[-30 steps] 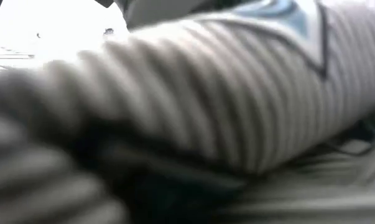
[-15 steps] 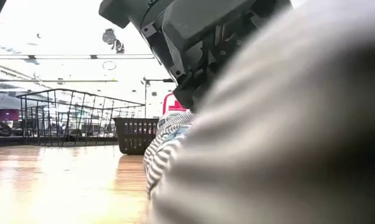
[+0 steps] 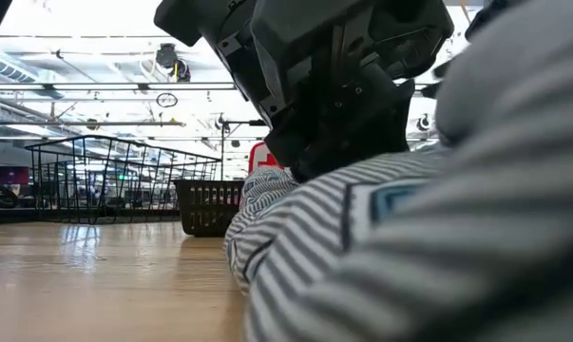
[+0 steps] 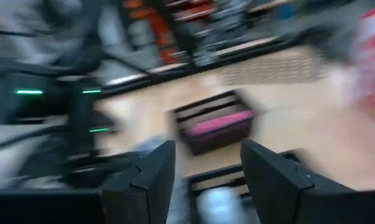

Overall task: Pick & Place Medicine items
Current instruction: Put the blue patient gown into the wire basket

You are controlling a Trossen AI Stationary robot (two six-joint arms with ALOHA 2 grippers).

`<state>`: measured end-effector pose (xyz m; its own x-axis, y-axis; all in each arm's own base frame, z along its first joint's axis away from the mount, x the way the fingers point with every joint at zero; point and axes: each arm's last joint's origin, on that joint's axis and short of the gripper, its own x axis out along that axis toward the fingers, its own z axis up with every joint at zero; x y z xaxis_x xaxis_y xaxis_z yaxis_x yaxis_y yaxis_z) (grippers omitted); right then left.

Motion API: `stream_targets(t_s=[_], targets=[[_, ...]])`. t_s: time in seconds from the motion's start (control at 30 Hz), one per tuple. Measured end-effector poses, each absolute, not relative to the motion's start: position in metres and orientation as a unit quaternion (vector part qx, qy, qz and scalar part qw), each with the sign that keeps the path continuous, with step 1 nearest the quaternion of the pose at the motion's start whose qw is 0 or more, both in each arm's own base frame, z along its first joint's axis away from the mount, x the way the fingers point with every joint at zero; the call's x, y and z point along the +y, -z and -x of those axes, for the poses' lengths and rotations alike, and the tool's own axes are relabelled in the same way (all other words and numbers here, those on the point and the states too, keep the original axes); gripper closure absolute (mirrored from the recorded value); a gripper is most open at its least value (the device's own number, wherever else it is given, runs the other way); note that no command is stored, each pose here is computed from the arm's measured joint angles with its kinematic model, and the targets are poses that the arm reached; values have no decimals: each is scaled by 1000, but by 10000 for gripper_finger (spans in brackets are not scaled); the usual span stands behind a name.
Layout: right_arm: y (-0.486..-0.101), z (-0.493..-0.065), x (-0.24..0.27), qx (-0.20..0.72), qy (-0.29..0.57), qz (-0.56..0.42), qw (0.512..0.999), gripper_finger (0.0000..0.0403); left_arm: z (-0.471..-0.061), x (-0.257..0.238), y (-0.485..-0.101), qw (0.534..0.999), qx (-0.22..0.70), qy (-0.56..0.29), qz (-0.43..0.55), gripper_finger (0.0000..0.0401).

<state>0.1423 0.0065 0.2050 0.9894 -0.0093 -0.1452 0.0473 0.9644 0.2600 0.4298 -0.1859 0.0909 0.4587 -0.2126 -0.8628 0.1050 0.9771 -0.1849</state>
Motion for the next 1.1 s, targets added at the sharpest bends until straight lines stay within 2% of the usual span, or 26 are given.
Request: stream_targets(t_s=[0.23,0.33,0.43,0.5,0.6,0.7,0.77,0.87,1.0,1.1], targets=[[-212,-139,25,95,-233,-244,937,217,-433,-187,-90,871,482,91,2,304],[-211,-137,37,97,-282,-285,911,198,-433,-186,-90,874,476,89,-22,281],[-206,-135,50,62,-303,-309,900,181,-434,-184,-90,875,475,91,-28,267],[-207,-133,56,10,-320,-307,896,173,-436,-182,-90,877,470,93,-33,261],[-209,-128,66,-71,-367,-233,898,171,-438,-180,-91,881,460,100,-46,257],[-207,-124,77,-91,-412,-178,889,178,-439,-180,-91,882,456,105,-59,256],[-208,-126,82,-80,-401,-198,891,185,-439,-180,-91,882,456,106,-62,256],[-212,-134,88,-34,-340,-240,909,185,-439,-180,-91,882,456,103,-57,256],[-208,-145,101,142,-265,-256,919,167,-439,-180,-91,882,456,101,-55,256],[-193,-146,104,268,-184,-282,903,155,-439,-180,-91,883,455,100,-54,256]])
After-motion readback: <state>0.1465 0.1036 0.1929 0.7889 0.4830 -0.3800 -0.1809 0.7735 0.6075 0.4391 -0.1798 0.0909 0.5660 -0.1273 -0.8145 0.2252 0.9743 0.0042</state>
